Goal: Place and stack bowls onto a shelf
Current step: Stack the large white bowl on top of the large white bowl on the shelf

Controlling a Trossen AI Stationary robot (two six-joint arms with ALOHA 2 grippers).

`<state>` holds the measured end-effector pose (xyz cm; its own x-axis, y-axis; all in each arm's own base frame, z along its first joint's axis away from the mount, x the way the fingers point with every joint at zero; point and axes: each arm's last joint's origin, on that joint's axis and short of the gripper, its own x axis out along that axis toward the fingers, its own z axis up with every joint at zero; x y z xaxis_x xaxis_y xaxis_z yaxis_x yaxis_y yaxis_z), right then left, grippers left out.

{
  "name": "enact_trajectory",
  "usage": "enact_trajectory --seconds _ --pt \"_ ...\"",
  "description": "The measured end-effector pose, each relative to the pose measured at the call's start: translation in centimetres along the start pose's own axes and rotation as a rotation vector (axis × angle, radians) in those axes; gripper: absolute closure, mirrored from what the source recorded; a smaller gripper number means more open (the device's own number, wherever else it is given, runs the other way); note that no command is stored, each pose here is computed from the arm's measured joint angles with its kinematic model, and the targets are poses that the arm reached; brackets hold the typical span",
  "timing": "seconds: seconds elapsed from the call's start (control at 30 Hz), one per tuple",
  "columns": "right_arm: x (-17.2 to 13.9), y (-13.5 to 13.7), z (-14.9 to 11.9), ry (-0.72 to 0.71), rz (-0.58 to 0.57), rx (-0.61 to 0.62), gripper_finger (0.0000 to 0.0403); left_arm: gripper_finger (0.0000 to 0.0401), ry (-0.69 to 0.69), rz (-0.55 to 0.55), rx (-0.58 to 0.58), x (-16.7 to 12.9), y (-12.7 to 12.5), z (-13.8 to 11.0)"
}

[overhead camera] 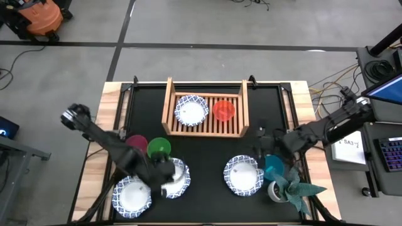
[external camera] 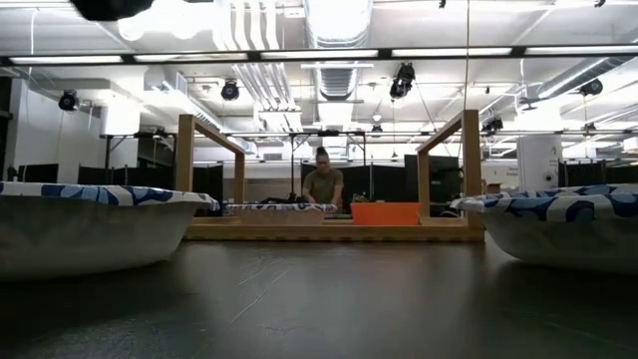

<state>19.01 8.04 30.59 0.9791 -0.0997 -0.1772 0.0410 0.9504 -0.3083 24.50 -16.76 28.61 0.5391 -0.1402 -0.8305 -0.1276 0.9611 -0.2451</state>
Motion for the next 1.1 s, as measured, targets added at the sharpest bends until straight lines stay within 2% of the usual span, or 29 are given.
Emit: enact_trajectory --seconds 0.13,0.23,0.43,0.6,0.73,1.1 --pt "-0.9 -0.4 -0.8 -0.039 -0.008 -0.003 0.031 0.0398 0.094 0.027 -0.027 2.5 -2.9 -0.3" --pt "-1.3 -0.5 -1.3 -0.047 0.014 -0.006 0.0315 0.0381 0.157 0.056 -0.024 4.2 -4.6 -0.1" --pt "-1.3 -0.3 -1.9 -0.042 0.046 -0.014 0.0322 0.0317 0.331 0.251 0.001 7.9 -5.8 -0.2" --pt "-0.9 0.0 -2.1 -0.021 0.052 -0.025 0.0323 0.0275 0.423 0.352 0.042 10.4 -6.3 -0.9" --pt "-0.6 0.2 -2.3 -0.009 0.054 -0.021 0.0322 0.0266 0.467 0.335 0.053 11.6 -6.8 -1.6" --pt "-0.3 0.6 -2.5 0.003 0.08 -0.009 0.0326 0.0269 0.45 0.313 0.03 12.1 -7.2 -2.0"
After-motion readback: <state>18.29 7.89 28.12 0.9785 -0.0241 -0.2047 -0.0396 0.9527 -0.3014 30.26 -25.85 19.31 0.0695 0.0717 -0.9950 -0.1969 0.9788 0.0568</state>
